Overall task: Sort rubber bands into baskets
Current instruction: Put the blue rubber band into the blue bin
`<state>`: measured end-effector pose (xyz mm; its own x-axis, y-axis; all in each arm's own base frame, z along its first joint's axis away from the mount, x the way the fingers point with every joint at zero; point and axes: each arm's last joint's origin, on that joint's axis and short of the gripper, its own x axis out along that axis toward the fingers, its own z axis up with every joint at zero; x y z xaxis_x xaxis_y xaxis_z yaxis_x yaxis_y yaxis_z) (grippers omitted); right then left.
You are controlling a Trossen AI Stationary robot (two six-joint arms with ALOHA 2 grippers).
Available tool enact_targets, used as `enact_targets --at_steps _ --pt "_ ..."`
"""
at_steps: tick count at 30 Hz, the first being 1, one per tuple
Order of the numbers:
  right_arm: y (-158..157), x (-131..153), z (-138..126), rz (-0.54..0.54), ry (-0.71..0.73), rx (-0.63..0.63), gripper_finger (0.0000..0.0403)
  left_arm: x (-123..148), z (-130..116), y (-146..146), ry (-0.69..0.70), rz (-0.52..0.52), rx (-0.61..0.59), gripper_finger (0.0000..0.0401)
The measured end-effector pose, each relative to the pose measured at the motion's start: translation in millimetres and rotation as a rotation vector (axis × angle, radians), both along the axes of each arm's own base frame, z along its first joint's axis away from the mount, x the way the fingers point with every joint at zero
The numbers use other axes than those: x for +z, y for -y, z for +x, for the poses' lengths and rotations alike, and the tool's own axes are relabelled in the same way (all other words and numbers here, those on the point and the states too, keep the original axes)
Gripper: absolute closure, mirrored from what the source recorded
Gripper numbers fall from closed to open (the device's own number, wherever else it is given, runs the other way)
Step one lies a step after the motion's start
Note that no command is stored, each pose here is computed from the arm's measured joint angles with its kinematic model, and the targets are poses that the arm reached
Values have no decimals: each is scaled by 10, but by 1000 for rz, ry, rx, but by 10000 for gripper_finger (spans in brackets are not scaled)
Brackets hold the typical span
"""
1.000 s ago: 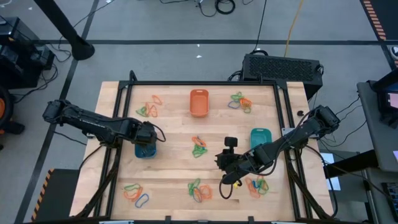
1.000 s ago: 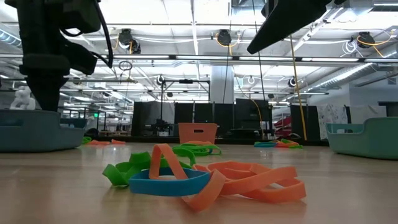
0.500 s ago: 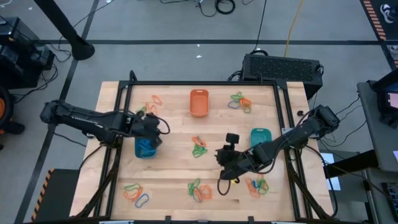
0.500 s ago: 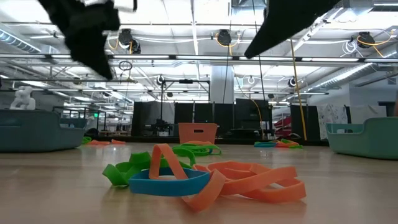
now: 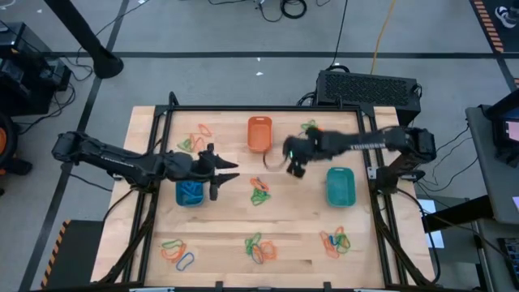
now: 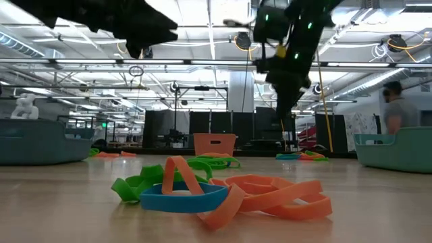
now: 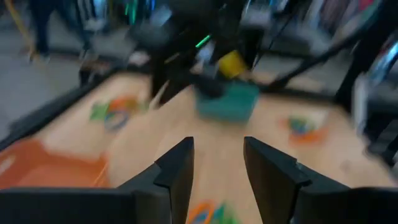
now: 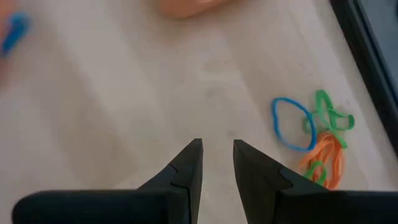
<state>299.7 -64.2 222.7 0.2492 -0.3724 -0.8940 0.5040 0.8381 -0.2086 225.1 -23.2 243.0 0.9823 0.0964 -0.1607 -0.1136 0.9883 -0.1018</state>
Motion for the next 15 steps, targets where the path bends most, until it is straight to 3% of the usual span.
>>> enact_targets --at_steps 6,11,15 --pt "590 -224 -176 20 95 -164 321 -118 -61 38 173 -29 -73 253" --pt "839 -450 -298 68 250 -206 321 -128 -67 57 180 -6 -86 253" --pt "902 -538 -361 56 289 -237 321 -134 -66 57 173 -3 -89 253"
